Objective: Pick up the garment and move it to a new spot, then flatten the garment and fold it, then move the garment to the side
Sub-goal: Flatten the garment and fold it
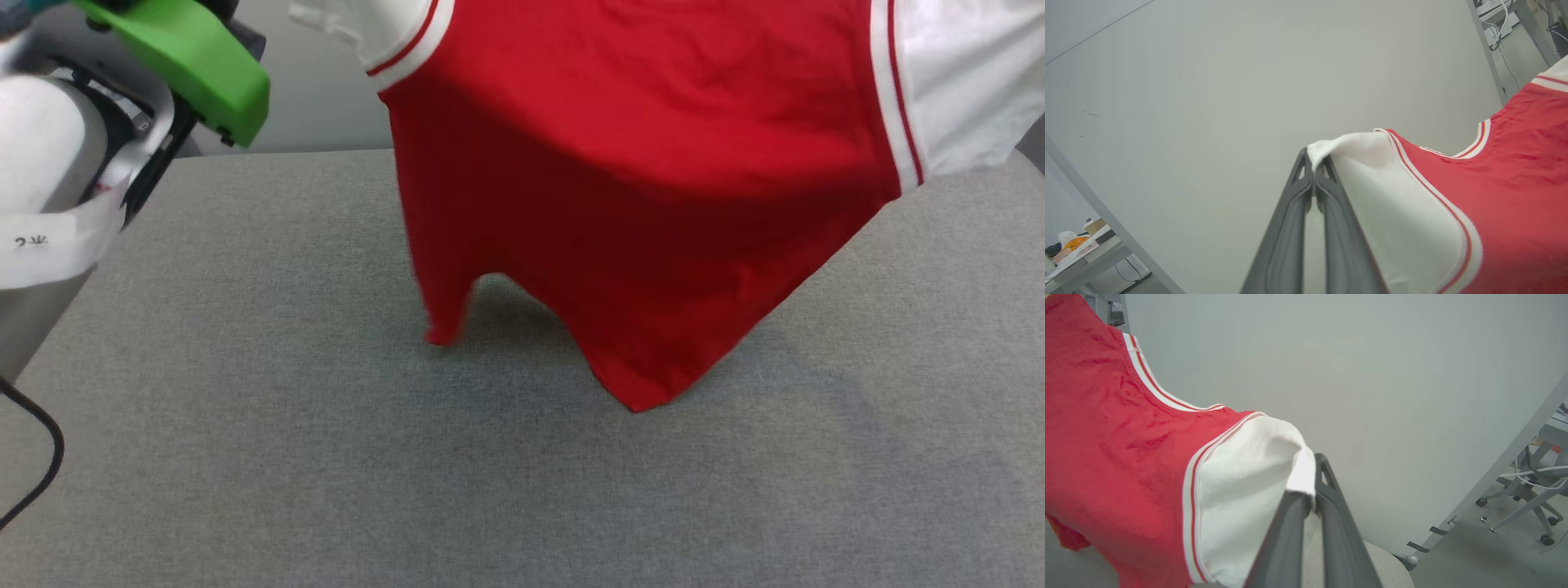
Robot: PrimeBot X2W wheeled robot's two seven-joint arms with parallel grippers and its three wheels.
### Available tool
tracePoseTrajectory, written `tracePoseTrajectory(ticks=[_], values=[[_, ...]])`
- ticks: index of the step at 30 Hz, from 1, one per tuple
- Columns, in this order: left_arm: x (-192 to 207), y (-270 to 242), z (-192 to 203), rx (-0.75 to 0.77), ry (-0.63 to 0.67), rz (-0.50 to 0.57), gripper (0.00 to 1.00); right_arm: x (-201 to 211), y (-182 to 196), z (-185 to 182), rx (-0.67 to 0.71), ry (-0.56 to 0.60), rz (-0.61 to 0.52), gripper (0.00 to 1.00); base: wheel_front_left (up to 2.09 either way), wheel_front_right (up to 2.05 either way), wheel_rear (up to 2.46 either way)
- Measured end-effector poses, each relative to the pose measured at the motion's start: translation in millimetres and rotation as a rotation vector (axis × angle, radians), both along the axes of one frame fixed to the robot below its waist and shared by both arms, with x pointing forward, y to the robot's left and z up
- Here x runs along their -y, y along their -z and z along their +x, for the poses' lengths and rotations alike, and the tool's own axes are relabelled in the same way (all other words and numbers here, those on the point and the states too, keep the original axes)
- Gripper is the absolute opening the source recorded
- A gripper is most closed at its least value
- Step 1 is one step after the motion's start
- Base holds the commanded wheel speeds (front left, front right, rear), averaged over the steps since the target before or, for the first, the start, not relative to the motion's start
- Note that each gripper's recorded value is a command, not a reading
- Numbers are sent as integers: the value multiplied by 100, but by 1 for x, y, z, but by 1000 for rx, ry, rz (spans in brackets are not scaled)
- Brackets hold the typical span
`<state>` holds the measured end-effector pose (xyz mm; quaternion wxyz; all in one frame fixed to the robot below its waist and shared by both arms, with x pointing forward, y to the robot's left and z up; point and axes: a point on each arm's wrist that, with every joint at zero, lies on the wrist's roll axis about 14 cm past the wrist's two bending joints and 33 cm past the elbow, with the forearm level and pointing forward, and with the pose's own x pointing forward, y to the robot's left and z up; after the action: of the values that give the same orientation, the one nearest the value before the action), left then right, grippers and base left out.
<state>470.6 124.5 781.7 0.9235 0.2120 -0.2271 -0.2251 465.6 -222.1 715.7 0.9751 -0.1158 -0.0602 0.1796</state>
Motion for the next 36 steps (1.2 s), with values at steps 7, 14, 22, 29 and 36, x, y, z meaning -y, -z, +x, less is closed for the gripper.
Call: tracePoseTrajectory(ticks=[7,14,22,29,36], values=[[3,-44,5,84,5,-53,0,-17,-69,5,178,-25,30,0,0,0,0],[6,-65,38,98,0,-93,0,-34,-91,39,208,-24,2,0,0,0,0],[-1,-88,94,140,-46,-151,0,-35,-113,100,247,30,-66,0,0,0,0],[-13,-76,155,138,-85,-229,0,-36,-115,162,285,62,-89,0,0,0,0],[-28,-20,211,59,-129,-241,0,-49,-66,218,222,46,-93,0,0,0,0]])
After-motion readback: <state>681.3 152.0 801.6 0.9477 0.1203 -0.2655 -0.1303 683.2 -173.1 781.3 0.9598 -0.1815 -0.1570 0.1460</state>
